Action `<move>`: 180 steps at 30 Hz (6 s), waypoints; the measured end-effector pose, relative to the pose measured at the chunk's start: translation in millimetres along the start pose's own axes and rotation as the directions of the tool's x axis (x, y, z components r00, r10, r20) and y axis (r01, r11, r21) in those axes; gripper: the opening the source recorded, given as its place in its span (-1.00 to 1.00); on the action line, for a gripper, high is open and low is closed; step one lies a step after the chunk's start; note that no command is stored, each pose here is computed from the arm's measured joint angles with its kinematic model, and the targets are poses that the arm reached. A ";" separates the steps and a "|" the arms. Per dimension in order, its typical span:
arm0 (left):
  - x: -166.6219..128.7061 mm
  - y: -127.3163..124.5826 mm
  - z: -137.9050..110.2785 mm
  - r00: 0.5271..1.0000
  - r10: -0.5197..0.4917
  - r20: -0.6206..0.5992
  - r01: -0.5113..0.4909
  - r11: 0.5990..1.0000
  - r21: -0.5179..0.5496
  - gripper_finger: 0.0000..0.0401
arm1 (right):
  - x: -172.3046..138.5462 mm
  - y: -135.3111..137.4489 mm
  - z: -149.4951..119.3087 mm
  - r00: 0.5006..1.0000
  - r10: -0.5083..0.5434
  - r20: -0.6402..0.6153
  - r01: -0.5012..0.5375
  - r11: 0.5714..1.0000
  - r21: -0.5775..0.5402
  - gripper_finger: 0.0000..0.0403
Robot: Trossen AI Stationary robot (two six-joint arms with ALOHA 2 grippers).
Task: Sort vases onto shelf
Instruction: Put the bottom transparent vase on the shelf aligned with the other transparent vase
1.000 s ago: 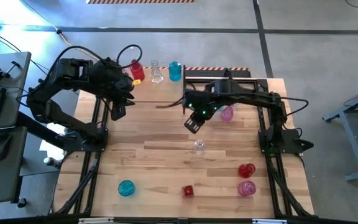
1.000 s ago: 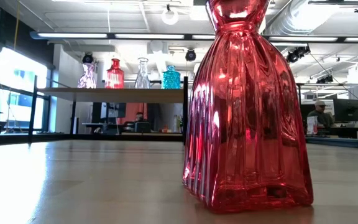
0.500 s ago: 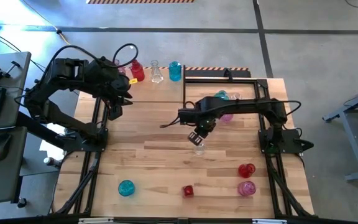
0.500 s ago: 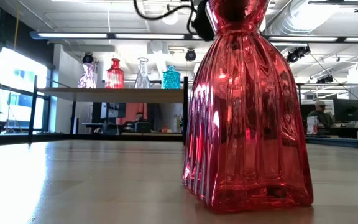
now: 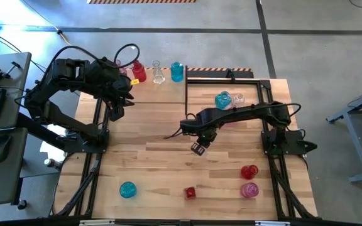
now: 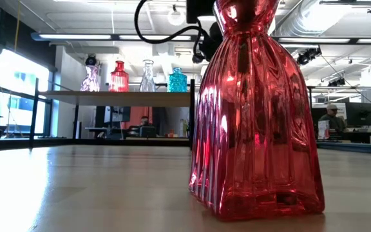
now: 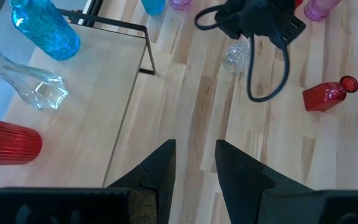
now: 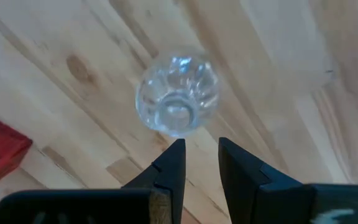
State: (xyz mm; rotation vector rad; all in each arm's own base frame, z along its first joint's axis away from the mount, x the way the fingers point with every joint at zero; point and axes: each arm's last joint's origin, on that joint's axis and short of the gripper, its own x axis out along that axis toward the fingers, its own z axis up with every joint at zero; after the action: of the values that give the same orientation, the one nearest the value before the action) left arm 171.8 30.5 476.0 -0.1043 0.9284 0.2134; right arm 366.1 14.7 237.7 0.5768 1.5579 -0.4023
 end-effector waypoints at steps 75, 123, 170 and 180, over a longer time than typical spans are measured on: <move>0.3 0.5 0.6 1.000 0.020 0.005 -0.020 0.999 -0.040 -0.48 | 14.6 13.6 -0.5 0.995 -0.061 0.082 0.061 0.998 0.005 -0.62; 0.3 0.6 0.5 1.000 0.023 0.004 -0.022 0.999 -0.048 -0.48 | 6.6 -0.6 2.9 1.000 0.005 0.002 -0.005 0.995 0.102 -1.00; 0.2 3.1 0.2 0.995 0.104 0.004 -0.105 0.992 0.068 -0.48 | -189.4 -61.7 71.1 0.641 0.221 0.735 -0.345 0.938 0.019 -1.00; 1.2 3.1 0.9 0.994 0.107 0.002 -0.107 0.994 -0.033 -0.48 | -206.7 -78.5 87.9 0.488 0.270 0.830 -0.357 0.929 -0.092 -1.00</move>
State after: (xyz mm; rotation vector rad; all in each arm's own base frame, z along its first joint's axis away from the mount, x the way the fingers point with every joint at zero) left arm 172.5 33.8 475.6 -0.0840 0.9284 0.3281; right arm 393.4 -123.7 429.3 0.6000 0.4697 -0.3822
